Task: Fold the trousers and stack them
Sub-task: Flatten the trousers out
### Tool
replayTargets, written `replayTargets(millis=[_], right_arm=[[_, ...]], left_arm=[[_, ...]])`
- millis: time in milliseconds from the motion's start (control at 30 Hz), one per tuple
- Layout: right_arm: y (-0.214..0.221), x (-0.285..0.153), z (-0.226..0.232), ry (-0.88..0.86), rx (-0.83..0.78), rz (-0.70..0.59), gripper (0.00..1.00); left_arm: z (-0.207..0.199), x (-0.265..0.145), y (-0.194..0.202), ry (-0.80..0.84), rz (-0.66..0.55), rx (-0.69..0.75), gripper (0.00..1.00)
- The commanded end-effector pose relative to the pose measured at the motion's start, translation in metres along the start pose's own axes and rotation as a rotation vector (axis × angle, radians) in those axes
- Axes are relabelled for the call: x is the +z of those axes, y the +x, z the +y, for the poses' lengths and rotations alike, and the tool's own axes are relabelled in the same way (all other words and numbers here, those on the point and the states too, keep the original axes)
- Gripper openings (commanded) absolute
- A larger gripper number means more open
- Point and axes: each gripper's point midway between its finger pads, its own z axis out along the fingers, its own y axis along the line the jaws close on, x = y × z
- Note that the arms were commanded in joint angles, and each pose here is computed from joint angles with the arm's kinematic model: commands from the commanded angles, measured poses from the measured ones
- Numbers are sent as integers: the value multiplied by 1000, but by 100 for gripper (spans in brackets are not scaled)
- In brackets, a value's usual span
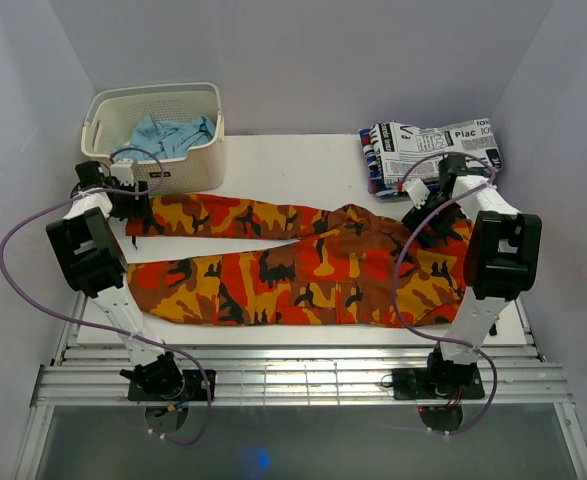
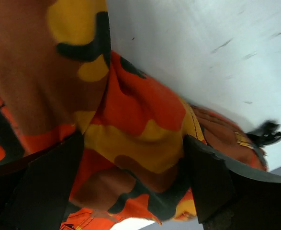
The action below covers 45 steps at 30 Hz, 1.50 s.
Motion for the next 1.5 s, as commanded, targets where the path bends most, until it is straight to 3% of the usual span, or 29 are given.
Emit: replayTargets(millis=[0,133,200,233,267,300,333,500,567,633,667,733,767,833,867,933,967,1033,1100,1200,1467], right_arm=[[19,14,4,30,-23,60,87],[34,23,14,29,-91,91,69],[33,23,11,54,-121,79,45],[34,21,8,68,-123,91,38],[32,17,3,86,-123,92,29],[29,14,0,96,-123,83,19],[17,3,-9,130,-125,51,8],[-18,-62,-23,272,-197,-107,8],[-11,-67,-11,289,-250,-120,8],[-9,-90,-10,396,-365,-143,8],[10,-73,7,371,-398,-114,8],[15,-87,11,467,-521,-119,8],[35,-66,30,434,-558,-88,8],[35,-77,32,549,-699,-93,8],[41,-72,39,565,-747,-84,8],[60,-52,62,580,-846,-71,8],[58,-52,62,628,-940,-61,8],[73,-31,83,629,-1027,-56,8],[64,-33,92,687,-1133,-95,8],[70,-9,113,660,-1257,-115,8],[81,3,118,589,-1243,-86,8]], left_arm=[[8,2,-4,-54,-19,-72,79],[-5,10,32,-3,98,-111,63],[-9,7,43,15,135,-128,36],[-11,5,44,19,144,-129,36],[-11,2,44,29,145,-136,29],[-13,-2,37,47,130,-137,10],[-16,-10,31,59,118,-141,3],[-14,-58,-17,100,-27,-84,0],[-7,-86,-27,101,-78,-64,0],[-7,-102,-24,139,-107,-41,0],[1,-112,-17,139,-117,-45,0],[0,-125,-5,142,-121,10,0],[2,-130,0,139,-125,26,0],[-6,-137,6,160,-138,97,0],[-15,-135,13,197,-137,107,3],[-29,-134,16,245,-136,146,22],[-43,-130,15,286,-139,167,38],[-65,-125,14,343,-131,221,51],[-99,-115,8,377,-108,373,69],[-146,-101,-11,403,-125,555,80],[-234,-34,-63,408,-69,865,83]])
